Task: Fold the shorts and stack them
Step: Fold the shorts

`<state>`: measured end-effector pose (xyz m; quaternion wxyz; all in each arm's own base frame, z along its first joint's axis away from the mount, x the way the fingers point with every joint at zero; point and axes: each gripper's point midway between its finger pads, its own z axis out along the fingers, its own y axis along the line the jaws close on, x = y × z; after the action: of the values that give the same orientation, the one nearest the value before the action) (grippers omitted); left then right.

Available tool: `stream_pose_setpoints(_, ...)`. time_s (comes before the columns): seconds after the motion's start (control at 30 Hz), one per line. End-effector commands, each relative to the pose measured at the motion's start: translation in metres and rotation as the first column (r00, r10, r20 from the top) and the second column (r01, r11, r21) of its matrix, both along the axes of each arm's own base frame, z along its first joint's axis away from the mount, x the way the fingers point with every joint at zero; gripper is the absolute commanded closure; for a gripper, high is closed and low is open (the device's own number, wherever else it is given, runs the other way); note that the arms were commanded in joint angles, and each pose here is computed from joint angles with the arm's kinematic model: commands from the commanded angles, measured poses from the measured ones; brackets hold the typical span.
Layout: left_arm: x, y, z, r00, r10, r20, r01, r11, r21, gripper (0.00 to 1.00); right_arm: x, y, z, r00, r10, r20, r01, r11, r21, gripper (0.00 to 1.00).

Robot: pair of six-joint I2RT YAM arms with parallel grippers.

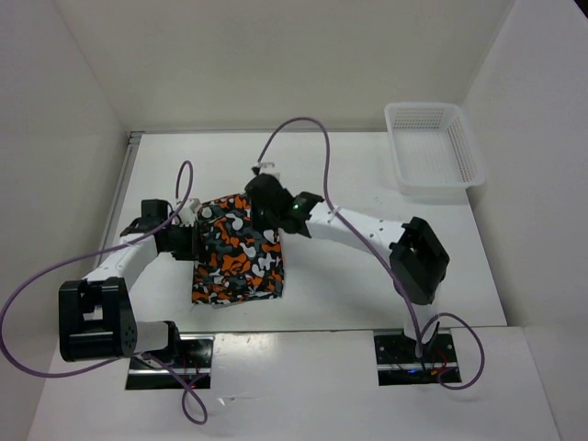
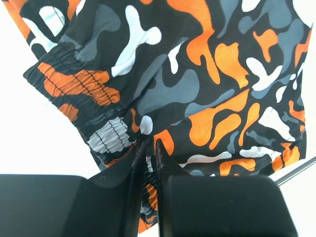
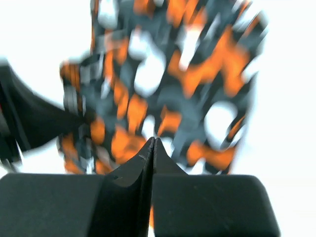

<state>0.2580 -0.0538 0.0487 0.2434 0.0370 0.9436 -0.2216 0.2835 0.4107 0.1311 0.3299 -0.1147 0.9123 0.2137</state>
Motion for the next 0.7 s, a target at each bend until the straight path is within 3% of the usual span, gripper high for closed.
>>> stream_pose_setpoints(0.0, 0.012, -0.003, 0.021, 0.997, -0.018, 0.071, 0.02, 1.0, -0.021, 0.81, 0.053, -0.013, 0.022, 0.996, -0.071, 0.057, 0.07, 0.997, 0.017, 0.99)
stream_pose_setpoints(0.27, 0.016, -0.001, 0.025, 0.996, -0.012, 0.088, 0.013, 1.0, -0.007, 0.79, 0.116, 0.0, -0.034, 0.997, -0.079, -0.009, 0.078, 0.997, -0.012, 0.99)
stream_pose_setpoints(0.43, 0.014, 0.001, 0.024, 0.997, -0.007, 0.078, 0.007, 1.0, 0.001, 0.77, 0.129, -0.002, -0.073, 0.991, -0.118, -0.066, 0.116, 0.993, -0.035, 0.99)
stream_pose_setpoints(0.53, 0.015, 0.002, 0.026, 0.997, -0.003, 0.078, 0.003, 1.0, 0.009, 0.74, 0.133, -0.001, -0.049, 0.992, -0.124, -0.031, 0.124, 0.992, -0.004, 0.95)
stream_pose_setpoints(0.63, 0.021, 0.003, 0.032, 0.995, -0.003, 0.096, 0.002, 1.0, 0.011, 0.68, 0.141, -0.006, 0.014, 0.988, -0.142, 0.054, 0.138, 0.988, 0.072, 0.69)
stream_pose_setpoints(0.67, 0.023, 0.003, 0.036, 0.995, -0.004, 0.104, 0.002, 1.0, 0.012, 0.6, 0.145, -0.012, 0.033, 0.985, -0.156, 0.075, 0.148, 0.984, 0.099, 0.4)
